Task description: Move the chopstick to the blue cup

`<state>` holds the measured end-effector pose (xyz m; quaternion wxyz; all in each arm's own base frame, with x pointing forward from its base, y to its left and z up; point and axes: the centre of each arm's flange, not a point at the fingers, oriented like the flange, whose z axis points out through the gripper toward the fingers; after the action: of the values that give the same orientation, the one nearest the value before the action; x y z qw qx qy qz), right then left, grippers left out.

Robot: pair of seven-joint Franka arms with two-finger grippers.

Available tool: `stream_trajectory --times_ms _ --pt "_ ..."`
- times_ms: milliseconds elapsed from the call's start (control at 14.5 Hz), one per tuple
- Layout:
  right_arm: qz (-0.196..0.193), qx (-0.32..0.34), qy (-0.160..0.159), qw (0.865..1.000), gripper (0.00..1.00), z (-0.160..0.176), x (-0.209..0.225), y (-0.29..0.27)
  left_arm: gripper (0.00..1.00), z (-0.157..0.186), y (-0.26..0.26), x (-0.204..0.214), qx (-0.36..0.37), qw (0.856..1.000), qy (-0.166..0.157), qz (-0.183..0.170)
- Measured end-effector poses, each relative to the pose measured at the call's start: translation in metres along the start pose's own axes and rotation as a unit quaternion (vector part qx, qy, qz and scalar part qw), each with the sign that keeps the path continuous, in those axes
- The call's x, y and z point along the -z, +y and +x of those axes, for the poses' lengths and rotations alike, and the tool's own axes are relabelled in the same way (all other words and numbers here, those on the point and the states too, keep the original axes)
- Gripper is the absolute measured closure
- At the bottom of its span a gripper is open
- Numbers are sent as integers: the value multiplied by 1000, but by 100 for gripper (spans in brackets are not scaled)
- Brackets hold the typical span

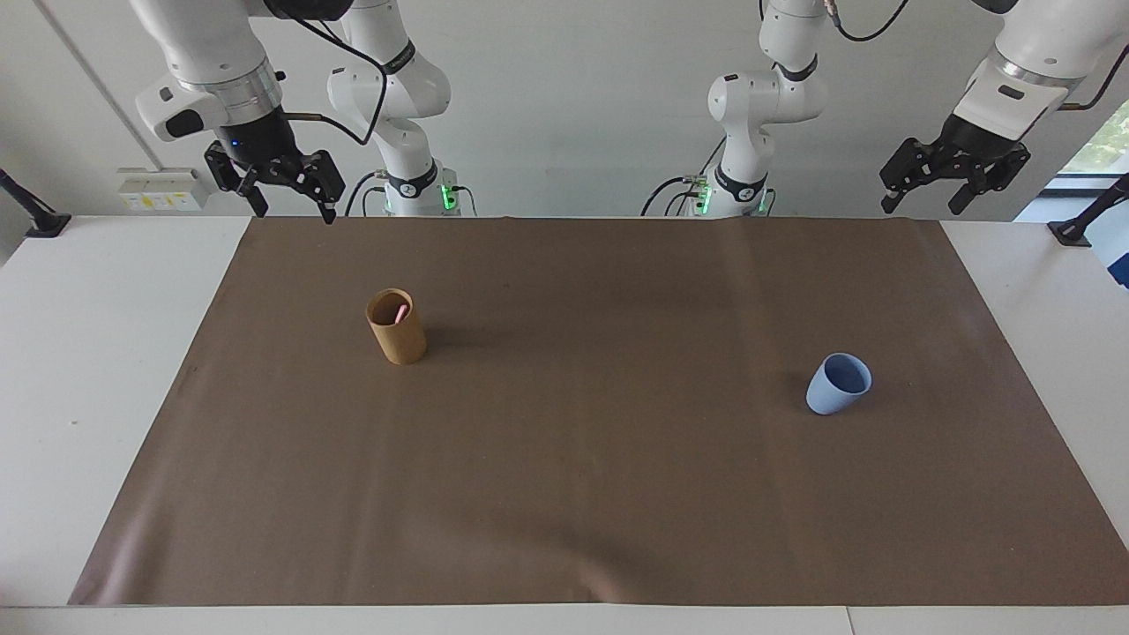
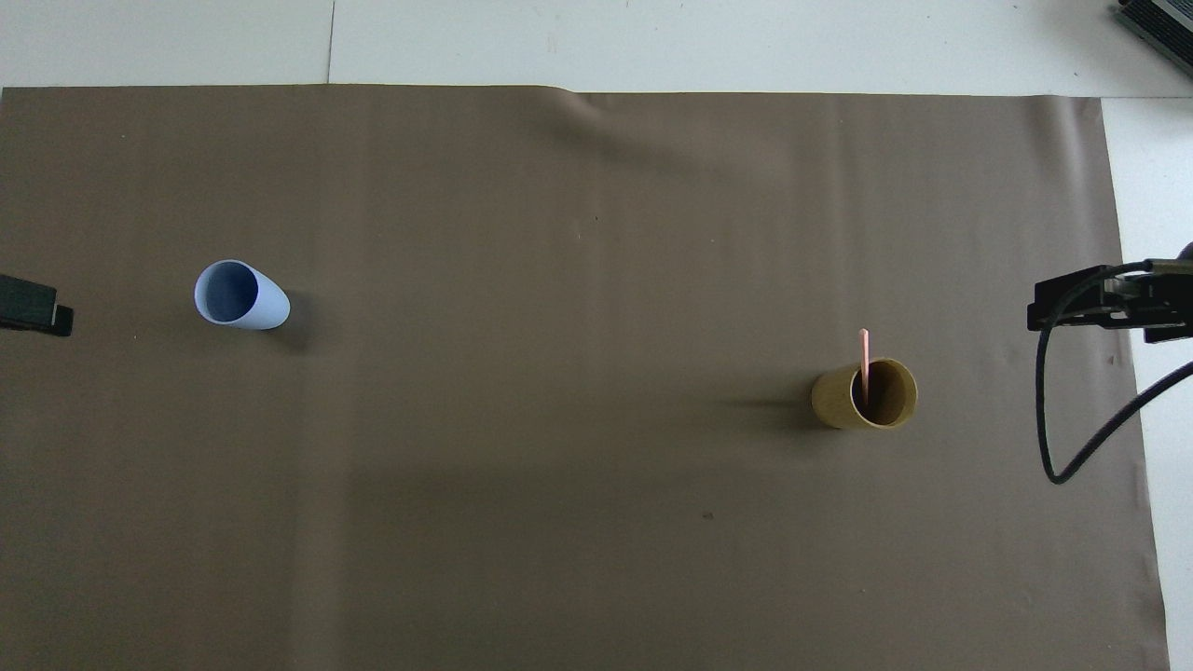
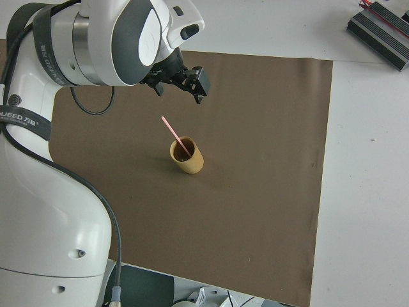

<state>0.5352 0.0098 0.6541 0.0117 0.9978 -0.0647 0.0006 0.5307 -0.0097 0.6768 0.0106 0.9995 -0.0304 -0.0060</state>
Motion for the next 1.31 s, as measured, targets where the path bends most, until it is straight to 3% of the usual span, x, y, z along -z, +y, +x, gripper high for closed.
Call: stream_trajectory --times_ms 1313 --pt "0 0 0 1000 0 0 0 0 0 -1 -10 0 10 1000 0 0"
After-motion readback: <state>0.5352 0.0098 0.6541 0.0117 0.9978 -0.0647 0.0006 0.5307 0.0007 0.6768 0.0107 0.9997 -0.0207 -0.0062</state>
